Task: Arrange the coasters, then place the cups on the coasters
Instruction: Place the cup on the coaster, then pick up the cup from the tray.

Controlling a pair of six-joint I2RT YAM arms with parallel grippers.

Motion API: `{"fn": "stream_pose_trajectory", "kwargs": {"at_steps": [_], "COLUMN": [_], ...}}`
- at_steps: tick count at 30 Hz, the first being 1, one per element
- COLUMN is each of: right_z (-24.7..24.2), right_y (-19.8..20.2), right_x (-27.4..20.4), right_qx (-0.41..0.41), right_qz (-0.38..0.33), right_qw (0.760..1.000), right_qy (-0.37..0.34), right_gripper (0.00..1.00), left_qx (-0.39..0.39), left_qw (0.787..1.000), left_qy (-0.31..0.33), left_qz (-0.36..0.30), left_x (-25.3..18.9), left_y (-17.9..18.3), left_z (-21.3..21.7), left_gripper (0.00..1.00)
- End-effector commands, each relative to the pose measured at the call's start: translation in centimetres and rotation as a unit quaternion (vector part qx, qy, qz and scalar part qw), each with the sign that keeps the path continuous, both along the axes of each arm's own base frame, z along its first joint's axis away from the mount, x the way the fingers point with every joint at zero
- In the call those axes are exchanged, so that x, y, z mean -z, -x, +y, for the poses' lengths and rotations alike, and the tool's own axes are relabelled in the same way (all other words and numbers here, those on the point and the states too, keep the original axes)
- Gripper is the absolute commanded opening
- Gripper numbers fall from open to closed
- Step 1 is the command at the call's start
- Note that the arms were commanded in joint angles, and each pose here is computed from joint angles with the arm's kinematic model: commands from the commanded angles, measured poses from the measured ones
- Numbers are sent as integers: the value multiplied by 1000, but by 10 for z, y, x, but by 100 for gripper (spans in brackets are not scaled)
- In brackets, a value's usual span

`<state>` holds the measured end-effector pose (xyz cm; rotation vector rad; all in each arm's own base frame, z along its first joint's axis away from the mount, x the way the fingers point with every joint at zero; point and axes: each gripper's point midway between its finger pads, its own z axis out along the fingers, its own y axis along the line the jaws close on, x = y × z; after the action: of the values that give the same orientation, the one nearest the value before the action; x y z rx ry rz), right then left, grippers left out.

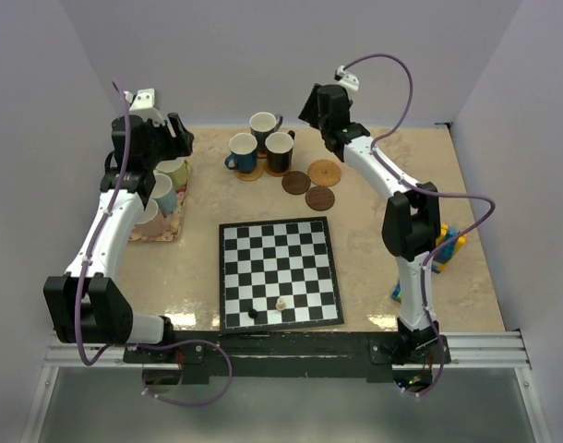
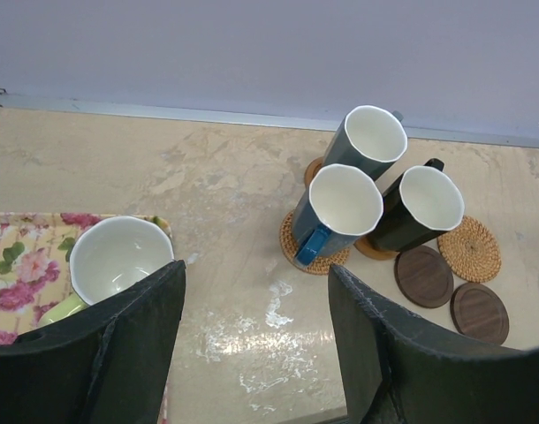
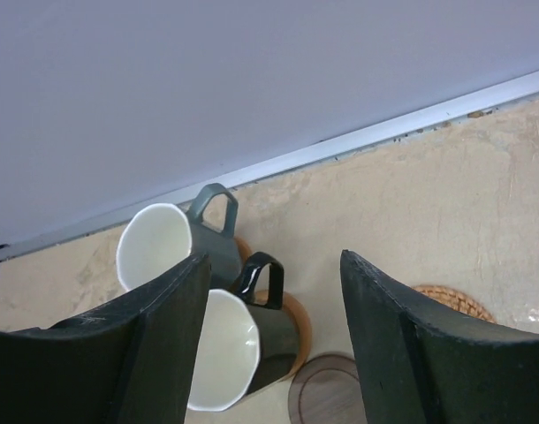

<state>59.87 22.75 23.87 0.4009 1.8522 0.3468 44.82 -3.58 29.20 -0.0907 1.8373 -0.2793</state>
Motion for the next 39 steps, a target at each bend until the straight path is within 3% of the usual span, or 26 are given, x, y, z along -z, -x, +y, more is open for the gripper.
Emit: {"fn": "stream_pose_trajectory", "kwargs": {"at_steps": [1, 16, 39], "right_z": [4, 26, 38], "right_y": [-15, -41, -43], "right_x": [11, 39, 81], "right_qx": [-20, -63, -83], "right_qz": [9, 40, 94], "right_qw": [999, 997, 991], "right_qy": [-31, -30, -51], "right_gripper": [64, 79, 78], "left_qx": [-18, -26, -17], "left_qw": [1000, 999, 1000], "left_qy": [7, 24, 23], "left_qz": [-19, -11, 0], "left_x": [-14, -8, 0], "left_y": [-8, -15, -22], "left_z": [6, 6, 3], "left_gripper": [70, 70, 70]}}
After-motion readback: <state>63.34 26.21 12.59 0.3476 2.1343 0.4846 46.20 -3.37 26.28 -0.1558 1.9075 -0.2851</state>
